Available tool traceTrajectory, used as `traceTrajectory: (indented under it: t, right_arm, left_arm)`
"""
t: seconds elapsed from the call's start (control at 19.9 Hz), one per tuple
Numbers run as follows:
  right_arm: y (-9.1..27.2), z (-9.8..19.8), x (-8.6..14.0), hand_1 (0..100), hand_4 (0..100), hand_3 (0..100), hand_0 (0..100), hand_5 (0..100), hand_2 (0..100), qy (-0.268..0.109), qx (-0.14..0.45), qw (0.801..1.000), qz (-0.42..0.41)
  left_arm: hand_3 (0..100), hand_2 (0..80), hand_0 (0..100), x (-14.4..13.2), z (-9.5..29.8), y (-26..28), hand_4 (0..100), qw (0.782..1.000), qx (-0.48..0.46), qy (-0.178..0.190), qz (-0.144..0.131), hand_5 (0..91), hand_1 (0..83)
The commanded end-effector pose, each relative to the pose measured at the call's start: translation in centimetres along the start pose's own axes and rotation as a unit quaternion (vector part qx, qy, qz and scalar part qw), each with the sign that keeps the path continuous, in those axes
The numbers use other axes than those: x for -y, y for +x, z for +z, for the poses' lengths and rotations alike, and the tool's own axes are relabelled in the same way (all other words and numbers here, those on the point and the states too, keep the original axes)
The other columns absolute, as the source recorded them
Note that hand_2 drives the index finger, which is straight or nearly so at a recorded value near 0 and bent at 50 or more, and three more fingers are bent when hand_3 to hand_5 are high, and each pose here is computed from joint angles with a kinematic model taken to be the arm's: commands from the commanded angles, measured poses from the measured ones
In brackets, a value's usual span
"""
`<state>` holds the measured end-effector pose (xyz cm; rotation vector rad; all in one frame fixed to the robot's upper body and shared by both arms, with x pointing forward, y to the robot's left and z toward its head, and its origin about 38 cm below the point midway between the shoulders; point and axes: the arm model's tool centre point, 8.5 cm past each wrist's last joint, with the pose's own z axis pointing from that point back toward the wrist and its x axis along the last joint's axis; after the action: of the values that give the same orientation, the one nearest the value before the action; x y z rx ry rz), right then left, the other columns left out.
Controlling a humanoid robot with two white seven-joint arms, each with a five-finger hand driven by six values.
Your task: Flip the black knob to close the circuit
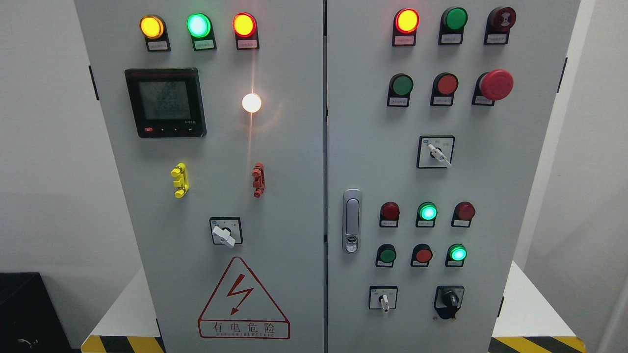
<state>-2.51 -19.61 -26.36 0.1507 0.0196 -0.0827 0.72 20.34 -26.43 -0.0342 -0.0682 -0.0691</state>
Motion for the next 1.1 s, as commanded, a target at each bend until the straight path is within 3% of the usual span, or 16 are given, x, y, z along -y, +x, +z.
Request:
traceTrajectory:
  t: [0.0, 0.6, 0.85, 1.05]
  right_arm:
    - [0.0, 0.1, 0.8, 9, 0, 0, 0, 0, 0, -0.01, -0.004, 1.0, 0.005]
    - [0.4, 0.2, 2.1, 10, 0, 0, 0, 0, 0, -0.019, 0.005, 1.0, 0.02]
    - [2.5, 0.3, 1.9, 11, 0, 0, 0, 0, 0, -0.016, 0.053, 0.998, 0.037]
    - [5.4, 0.6, 1.1, 13, 11, 14, 0, 0, 3, 0.011, 0.126, 0.991, 0.04]
  left_arm:
    - [0, 0.0, 12, 0.2, 0.0, -0.6, 0, 1.0, 0.001, -0.002, 0.001, 0.0, 55.6]
    - [0, 0.0, 12, 0.2, 0.0, -0.6, 0, 1.0, 0.001, -0.002, 0.001, 0.0, 55.6]
    - [0, 0.0, 12, 0.2, 0.0, -0.6, 0, 1.0, 0.001, -0.002, 0.001, 0.0, 55.6]
    - [0, 0.0, 12, 0.2, 0.0, -0.6, 0, 1.0, 0.001, -0.002, 0.001, 0.0, 55.6]
